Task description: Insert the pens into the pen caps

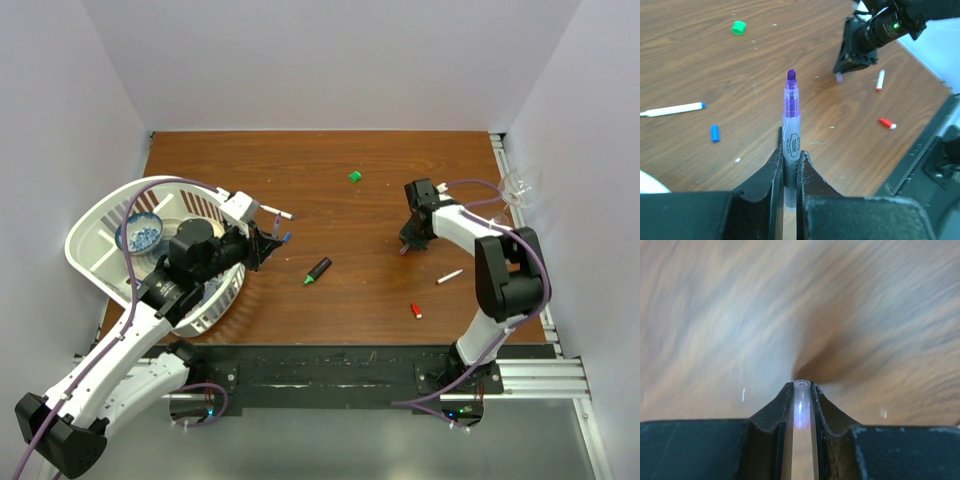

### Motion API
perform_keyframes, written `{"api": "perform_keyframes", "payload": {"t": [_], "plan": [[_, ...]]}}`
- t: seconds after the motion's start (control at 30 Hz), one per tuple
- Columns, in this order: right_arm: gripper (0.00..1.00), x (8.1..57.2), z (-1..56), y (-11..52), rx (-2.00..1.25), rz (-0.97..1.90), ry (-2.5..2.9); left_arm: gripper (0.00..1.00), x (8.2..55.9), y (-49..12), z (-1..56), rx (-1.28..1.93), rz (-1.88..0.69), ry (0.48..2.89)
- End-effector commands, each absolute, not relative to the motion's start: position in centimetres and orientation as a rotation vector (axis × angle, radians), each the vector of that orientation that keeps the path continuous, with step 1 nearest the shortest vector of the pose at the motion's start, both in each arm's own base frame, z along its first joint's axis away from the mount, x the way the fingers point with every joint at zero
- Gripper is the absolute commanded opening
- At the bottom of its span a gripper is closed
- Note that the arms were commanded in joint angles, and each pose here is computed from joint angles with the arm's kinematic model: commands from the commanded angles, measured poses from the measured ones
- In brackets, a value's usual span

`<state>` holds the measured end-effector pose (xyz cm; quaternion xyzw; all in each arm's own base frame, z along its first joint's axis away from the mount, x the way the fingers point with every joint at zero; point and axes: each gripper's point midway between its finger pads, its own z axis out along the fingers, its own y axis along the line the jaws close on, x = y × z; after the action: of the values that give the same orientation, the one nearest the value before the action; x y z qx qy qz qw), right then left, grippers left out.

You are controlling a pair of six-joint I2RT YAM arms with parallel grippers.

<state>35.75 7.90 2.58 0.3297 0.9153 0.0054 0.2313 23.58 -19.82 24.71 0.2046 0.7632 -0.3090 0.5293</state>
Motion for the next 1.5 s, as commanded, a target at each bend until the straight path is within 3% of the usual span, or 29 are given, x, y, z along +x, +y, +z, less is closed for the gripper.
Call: {"api": "perform_keyframes", "payload": {"t": [0.0,0.2,0.37,0.77,1.0,1.47], "plan": [[0.00,36.3,9.4,13.2,0.440,0.389,2.415,0.00,22.1,-21.8,26.5,0.470,-0.933,1.769],[0.00,33.4,16.6,18.6,0.161,0.739,2.187,0.00,20.1,-23.8,27.0,0.430,-1.176,1.775],[0.00,30.7,26.3,21.5,0.067,1.070,1.873,0.00,19.6,-25.3,28.4,0.407,-1.311,1.712],[0.00,27.6,37.7,25.5,-0.004,1.390,1.458,0.00,19.2,-27.2,29.0,0.442,-1.430,1.687],[0.00,27.0,40.4,29.0,-0.039,1.466,1.387,0.00,18.6,-27.5,29.5,0.469,-1.479,1.642],[0.00,25.7,39.9,32.1,-0.106,1.501,1.407,0.00,18.1,-27.4,29.2,0.470,-1.501,1.630]]}}
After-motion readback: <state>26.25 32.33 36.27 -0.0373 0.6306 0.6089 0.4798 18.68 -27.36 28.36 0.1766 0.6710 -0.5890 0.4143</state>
